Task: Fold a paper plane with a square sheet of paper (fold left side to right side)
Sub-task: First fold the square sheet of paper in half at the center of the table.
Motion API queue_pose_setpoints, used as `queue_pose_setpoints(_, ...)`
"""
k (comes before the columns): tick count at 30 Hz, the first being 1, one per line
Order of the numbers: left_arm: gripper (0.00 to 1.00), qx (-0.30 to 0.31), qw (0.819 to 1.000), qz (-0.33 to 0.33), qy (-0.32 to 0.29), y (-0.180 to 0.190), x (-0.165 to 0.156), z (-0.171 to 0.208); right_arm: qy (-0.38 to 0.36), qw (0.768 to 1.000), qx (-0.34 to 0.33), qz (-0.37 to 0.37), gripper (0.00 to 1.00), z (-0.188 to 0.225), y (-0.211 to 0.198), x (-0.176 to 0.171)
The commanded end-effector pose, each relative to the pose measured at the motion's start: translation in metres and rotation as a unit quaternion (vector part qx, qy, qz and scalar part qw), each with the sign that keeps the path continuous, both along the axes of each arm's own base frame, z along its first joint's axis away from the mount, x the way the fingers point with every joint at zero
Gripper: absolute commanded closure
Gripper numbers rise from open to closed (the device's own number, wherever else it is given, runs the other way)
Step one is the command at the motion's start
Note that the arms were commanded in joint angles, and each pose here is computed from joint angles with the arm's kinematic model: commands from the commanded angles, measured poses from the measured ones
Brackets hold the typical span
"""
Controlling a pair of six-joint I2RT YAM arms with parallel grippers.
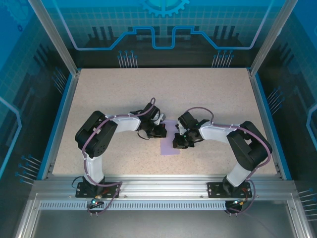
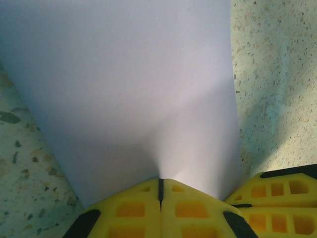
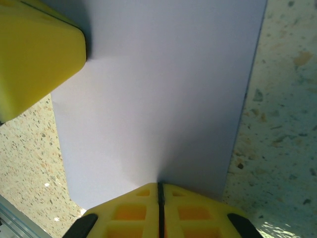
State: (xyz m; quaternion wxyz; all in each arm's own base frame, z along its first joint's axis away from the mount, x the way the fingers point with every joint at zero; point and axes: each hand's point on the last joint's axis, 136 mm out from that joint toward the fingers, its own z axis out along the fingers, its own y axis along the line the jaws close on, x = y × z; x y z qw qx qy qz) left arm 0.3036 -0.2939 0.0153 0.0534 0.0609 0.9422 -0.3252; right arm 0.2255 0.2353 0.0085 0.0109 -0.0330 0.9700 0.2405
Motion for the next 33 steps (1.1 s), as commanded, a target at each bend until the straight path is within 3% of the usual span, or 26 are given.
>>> queue_pose_setpoints(1,0.94,0.019,1.0,0.014,-0.001,0.016,0.005,-0.017,0.061,0.993,-0.1,0.004,0.91,-0.033,-0.04,-0.033)
queue_pose_setpoints(33,0.92,0.006,0.995,0.084,-0.052,0.04,0.096,0.002,0.071,0.992,-0.103,0.008,0.92,-0.039,-0.045,-0.04)
